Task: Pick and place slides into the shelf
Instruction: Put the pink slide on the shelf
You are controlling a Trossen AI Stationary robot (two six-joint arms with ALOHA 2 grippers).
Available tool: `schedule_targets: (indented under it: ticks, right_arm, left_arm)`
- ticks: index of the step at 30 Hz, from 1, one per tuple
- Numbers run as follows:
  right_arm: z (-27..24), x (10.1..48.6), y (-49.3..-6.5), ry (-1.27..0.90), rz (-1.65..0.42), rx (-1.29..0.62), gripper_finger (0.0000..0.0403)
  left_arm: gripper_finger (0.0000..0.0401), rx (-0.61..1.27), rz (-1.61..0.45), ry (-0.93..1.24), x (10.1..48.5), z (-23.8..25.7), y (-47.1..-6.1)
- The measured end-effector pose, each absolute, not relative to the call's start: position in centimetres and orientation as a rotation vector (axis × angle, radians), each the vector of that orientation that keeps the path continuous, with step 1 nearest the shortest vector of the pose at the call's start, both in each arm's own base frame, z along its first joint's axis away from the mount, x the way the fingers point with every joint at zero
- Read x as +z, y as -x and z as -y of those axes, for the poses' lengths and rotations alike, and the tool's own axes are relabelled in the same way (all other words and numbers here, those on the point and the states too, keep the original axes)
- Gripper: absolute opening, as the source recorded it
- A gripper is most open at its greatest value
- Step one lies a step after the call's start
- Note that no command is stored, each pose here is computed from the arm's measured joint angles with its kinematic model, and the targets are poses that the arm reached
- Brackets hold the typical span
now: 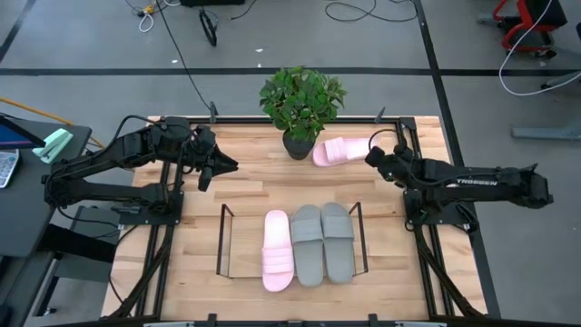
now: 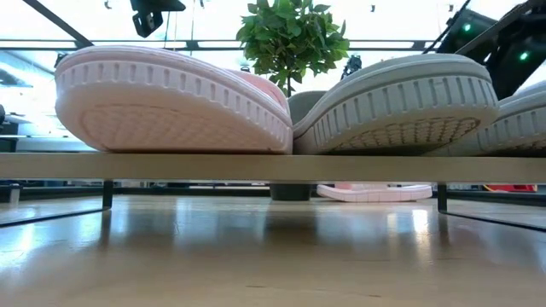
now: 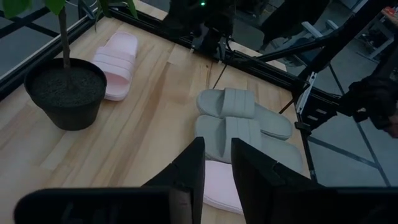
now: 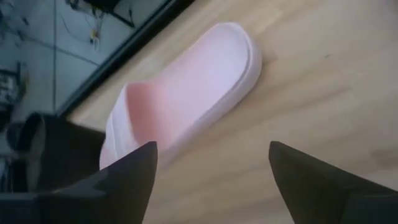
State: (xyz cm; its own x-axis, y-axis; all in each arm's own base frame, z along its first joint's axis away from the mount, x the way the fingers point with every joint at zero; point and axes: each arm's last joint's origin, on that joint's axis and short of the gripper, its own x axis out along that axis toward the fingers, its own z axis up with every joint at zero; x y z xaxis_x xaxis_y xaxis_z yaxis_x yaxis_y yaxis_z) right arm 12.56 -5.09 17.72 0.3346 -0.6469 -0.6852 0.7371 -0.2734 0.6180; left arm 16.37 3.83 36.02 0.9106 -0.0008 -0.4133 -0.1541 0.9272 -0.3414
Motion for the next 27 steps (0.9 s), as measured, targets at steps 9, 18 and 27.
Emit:
schedule_targets:
  ticks: [9,18,27]
  right_arm:
    - [7.2,15.1,-11.5,-1.320,-0.013,-1.376,0.0298]
    - [8.6,14.5,-11.1,-1.331,-0.044,-1.390,0.0297]
    - [10.3,13.5,-11.7,-1.367,-0.039,-1.420,0.0297]
  left_arm:
    - [0.0077,0.083,-0.421,0.386,36.0,-3.8,-16.4]
    - [0.0083,0.083,-0.421,0.386,36.0,-3.8,-16.4]
    - [0.0076,0.083,-0.421,0.386,36.0,-3.8,-16.4]
